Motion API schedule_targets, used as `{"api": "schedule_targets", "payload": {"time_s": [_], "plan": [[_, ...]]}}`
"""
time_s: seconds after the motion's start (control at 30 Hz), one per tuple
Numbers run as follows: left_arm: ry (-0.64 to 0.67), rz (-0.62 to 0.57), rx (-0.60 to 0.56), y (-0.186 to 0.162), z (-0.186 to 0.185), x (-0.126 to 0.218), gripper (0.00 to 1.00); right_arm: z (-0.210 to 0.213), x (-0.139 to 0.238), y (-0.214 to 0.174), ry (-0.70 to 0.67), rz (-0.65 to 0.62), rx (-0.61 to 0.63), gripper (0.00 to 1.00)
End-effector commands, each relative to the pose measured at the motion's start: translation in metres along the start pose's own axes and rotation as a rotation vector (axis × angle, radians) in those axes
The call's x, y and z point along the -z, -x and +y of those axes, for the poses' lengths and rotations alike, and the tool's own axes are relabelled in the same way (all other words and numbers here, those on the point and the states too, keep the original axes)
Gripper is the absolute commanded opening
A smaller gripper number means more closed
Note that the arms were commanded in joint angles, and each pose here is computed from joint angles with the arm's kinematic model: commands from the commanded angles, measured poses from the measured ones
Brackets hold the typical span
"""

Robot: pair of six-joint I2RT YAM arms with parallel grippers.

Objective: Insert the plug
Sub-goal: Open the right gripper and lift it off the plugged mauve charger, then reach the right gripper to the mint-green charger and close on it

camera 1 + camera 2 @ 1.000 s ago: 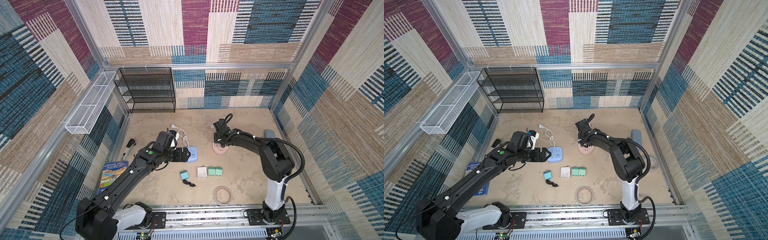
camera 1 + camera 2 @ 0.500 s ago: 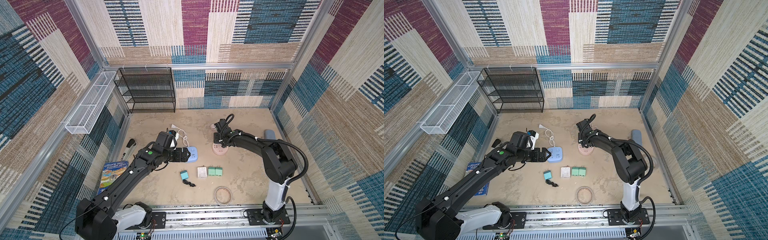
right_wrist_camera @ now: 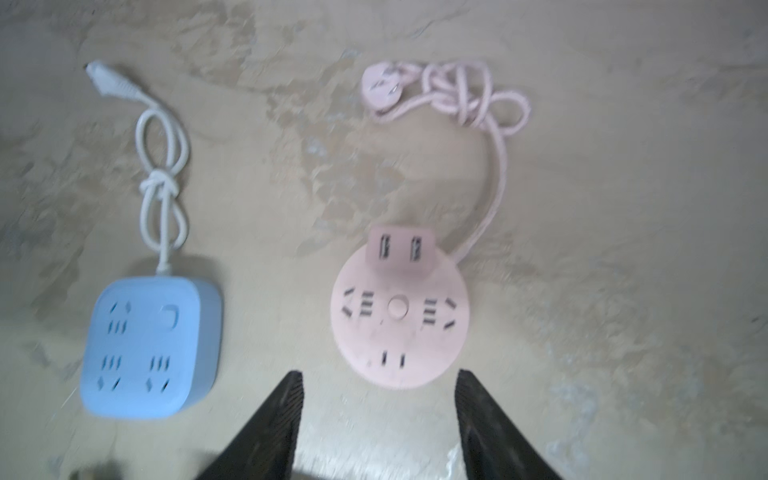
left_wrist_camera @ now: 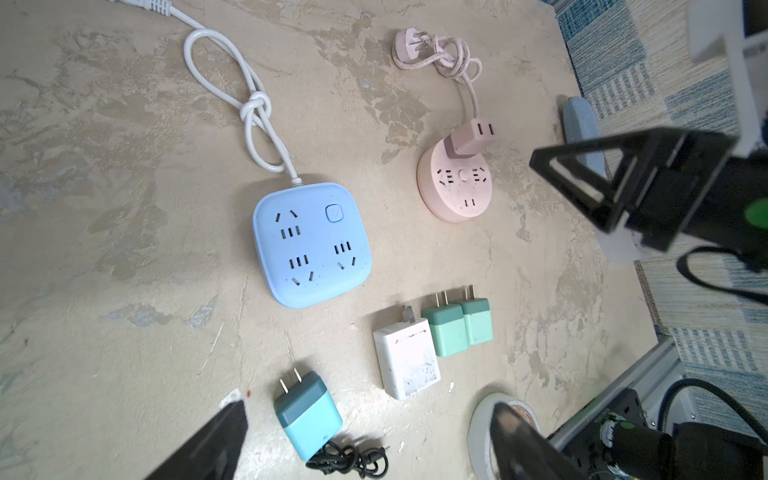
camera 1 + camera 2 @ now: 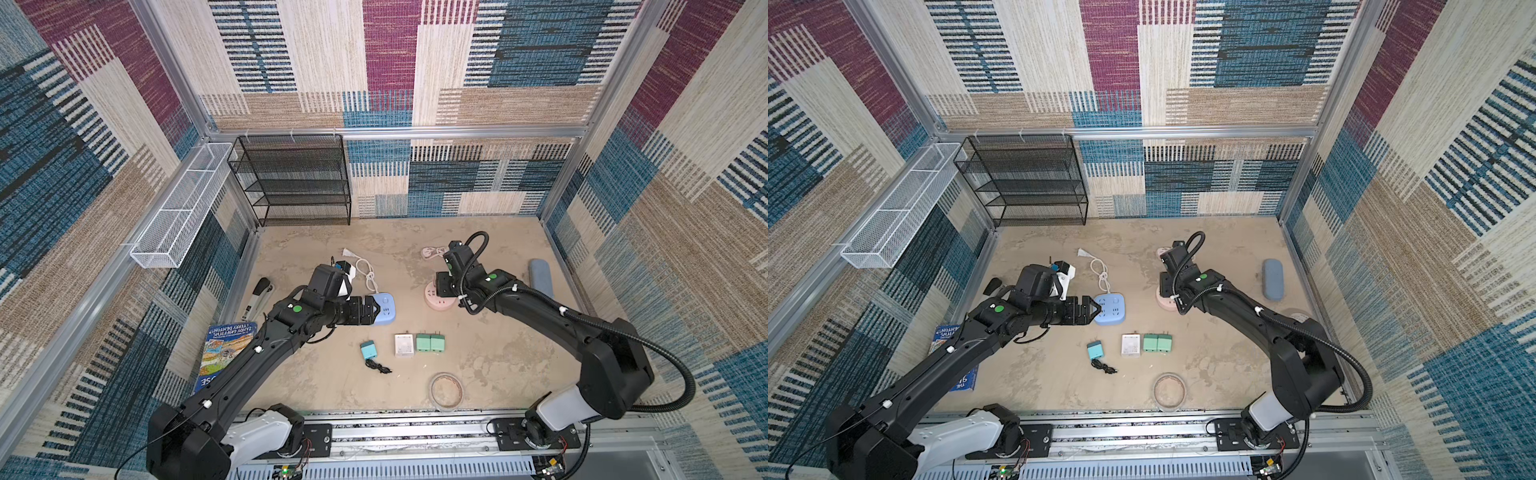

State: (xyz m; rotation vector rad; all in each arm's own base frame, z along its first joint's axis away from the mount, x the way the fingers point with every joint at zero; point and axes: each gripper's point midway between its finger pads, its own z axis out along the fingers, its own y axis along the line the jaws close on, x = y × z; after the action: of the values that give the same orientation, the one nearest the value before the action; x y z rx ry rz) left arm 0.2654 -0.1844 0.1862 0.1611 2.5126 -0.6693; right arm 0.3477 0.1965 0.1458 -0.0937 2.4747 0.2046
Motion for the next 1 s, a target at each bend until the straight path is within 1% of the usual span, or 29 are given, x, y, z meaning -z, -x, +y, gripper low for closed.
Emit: {"api": "schedule_targets", "payload": {"time_s": [0.0, 0.17, 0.27, 0.43, 0.67, 0.97], "plan": [[-0.045, -0.012, 0.023, -0.001, -0.007, 0.002, 0.96, 0.002, 0.010, -0.044, -0.020, 0.113, 0.008, 0.61], [-0.082, -0.006, 0.040, -0.005, -0.012, 0.003, 0.96, 0.011, 0.020, -0.087, 0.014, 0.187, -0.002, 0.58], [-0.082, 0.004, 0.041, -0.009, -0.010, 0.000, 0.96, 0.016, 0.020, -0.103, 0.047, 0.217, -0.016, 0.53], [-0.090, 0.023, 0.045, -0.013, -0.010, -0.005, 0.95, 0.022, 0.014, -0.126, 0.069, 0.264, -0.014, 0.52], [-0.101, 0.026, 0.040, -0.012, -0.013, -0.007, 0.95, 0.020, 0.005, -0.141, 0.058, 0.287, -0.023, 0.51], [-0.117, 0.049, 0.028, -0.016, -0.019, -0.014, 0.95, 0.025, -0.005, -0.144, 0.064, 0.300, -0.021, 0.51]]}}
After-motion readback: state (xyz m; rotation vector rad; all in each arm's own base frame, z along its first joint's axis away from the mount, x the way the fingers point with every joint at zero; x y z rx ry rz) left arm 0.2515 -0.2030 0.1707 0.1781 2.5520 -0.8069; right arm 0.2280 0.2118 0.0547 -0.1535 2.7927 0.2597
